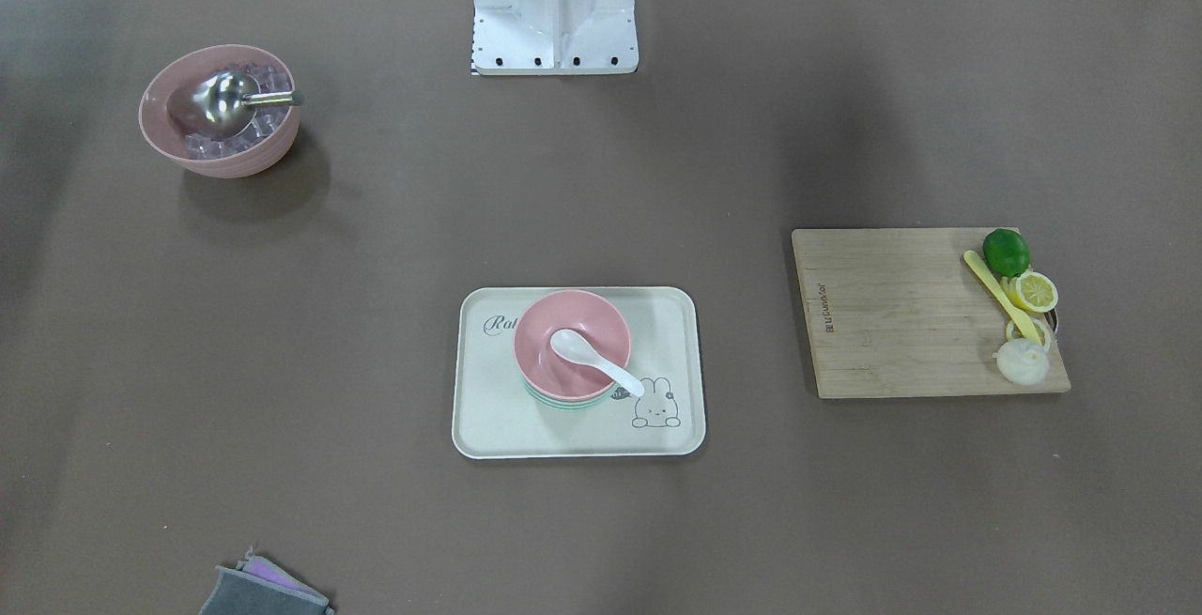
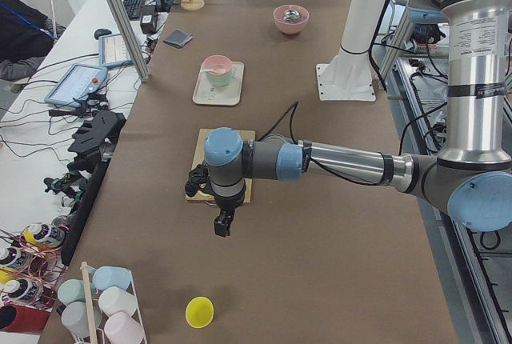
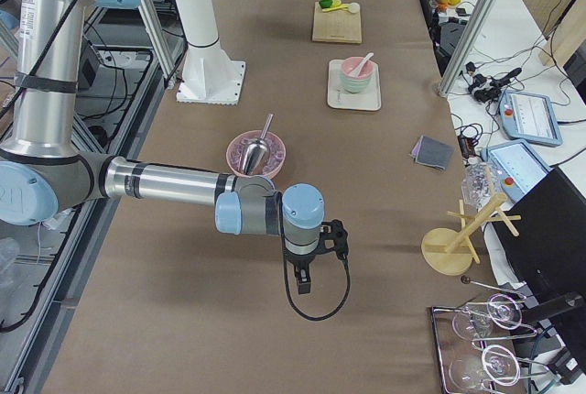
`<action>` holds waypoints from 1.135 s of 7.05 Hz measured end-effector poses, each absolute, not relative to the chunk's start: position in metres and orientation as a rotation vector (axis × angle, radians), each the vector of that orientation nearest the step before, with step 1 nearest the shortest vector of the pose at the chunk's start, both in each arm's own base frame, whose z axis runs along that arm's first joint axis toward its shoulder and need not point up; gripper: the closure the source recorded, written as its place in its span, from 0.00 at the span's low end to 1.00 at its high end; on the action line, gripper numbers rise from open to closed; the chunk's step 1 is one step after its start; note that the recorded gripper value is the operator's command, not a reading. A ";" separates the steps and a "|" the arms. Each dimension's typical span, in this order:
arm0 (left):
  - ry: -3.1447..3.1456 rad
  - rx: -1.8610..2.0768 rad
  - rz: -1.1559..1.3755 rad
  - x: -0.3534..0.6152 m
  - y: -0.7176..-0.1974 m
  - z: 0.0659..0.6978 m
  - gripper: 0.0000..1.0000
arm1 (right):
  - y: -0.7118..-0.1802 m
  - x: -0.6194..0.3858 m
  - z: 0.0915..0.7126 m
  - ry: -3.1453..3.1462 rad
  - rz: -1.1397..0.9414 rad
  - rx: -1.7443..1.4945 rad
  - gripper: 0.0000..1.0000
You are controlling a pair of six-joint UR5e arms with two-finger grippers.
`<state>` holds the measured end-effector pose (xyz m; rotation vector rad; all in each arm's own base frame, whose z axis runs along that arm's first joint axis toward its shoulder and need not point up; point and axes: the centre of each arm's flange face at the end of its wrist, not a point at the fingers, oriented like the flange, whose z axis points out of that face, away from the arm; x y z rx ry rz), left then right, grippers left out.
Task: Stack pink bowl on green and place spoon
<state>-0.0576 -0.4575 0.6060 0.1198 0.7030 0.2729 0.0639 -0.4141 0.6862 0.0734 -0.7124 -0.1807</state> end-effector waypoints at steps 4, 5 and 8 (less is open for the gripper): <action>0.702 0.119 0.272 -0.058 -0.458 0.607 0.01 | -0.413 0.064 0.688 -0.713 -0.179 0.070 0.00; 0.702 0.117 0.271 -0.058 -0.457 0.607 0.01 | -0.413 0.064 0.688 -0.713 -0.179 0.069 0.00; 0.702 0.112 0.270 -0.058 -0.457 0.610 0.01 | -0.413 0.064 0.688 -0.712 -0.179 0.069 0.00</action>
